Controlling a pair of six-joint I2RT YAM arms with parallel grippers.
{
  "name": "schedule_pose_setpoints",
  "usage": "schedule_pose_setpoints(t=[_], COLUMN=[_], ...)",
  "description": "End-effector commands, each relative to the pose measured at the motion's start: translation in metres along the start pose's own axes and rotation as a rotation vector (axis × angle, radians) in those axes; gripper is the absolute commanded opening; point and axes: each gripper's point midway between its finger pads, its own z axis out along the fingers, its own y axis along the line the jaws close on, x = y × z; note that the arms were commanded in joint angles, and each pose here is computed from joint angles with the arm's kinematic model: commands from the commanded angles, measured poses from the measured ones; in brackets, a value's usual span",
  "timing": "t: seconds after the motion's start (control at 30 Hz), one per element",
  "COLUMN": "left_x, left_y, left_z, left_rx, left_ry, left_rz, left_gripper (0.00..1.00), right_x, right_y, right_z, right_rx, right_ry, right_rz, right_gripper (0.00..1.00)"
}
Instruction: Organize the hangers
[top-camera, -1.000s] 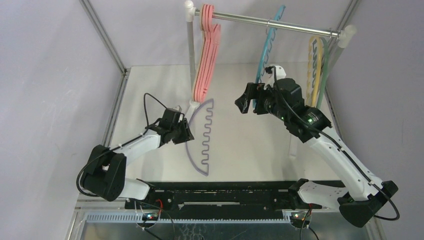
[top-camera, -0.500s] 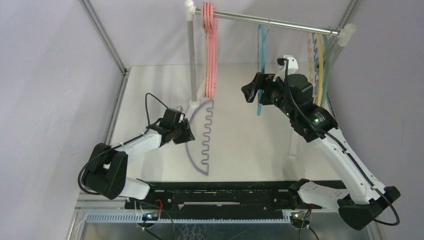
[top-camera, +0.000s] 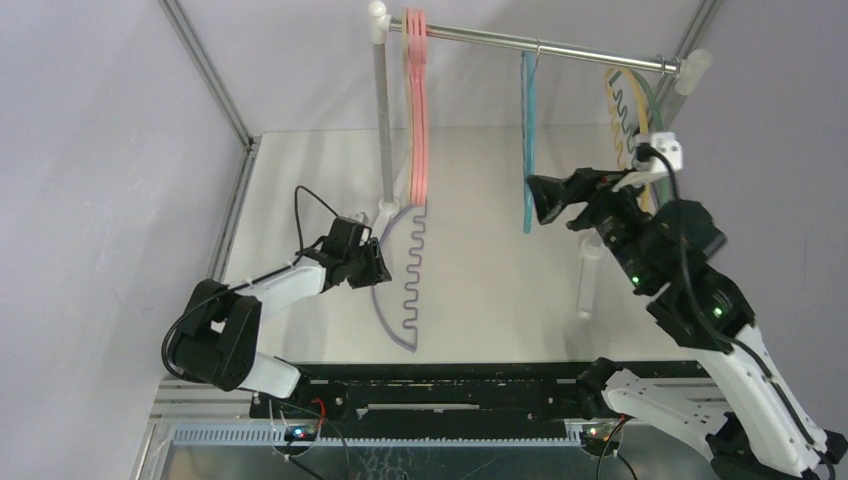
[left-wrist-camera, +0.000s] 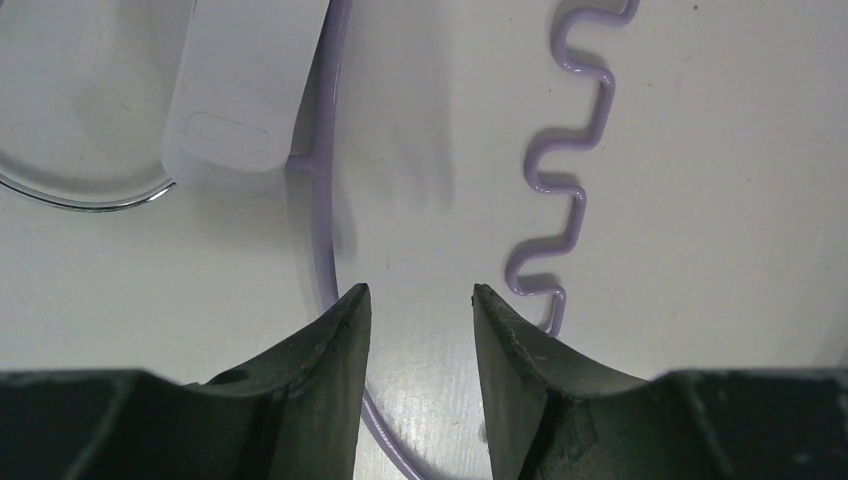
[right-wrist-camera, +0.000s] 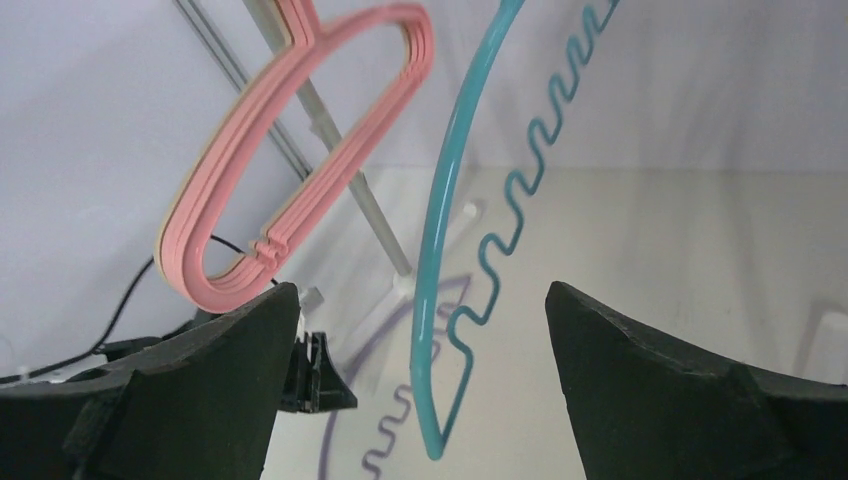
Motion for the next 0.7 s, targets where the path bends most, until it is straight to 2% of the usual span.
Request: schedule_pose_setpoints(t=[0.0,0.33,0.47,0.6,0.67], left_x=[-0.010,-0.020,-0.027,-0.037,-0.041], left_y=[-0.010,-0.006,-0.008,-0.008,-0.005], left_z=[0.001,-0.006,-0.019,-0.040,-0.050], left_rx=[0.037,-0.007,-0.017,-0.038,-0.050], left_ry=[-0.020,-0.045,-0.061,-0.102,-0.116], left_rz=[0.035,0.052,0.065,0.080,0.075], left_gripper=[0.47,0.51,0.54,0.69,0.72], right_x=[-0.032,0.010,0.043,0.081,0.098], right_y=[0.006,0.105,0.136,0.162,0.172], right_z=[-0.020,-0.038,-0.037,-0.033,-0.031], right_rx=[-0.046,-0.522,-0.608,-0.642,-0.665], right_ry=[-0.109,0.131,0.262,0.374,0.426], right_rz=[-0.038,-0.108,-0.189,-0.291,-0.298], right_gripper=[1.00,1.00,0.99,0.97,0.97])
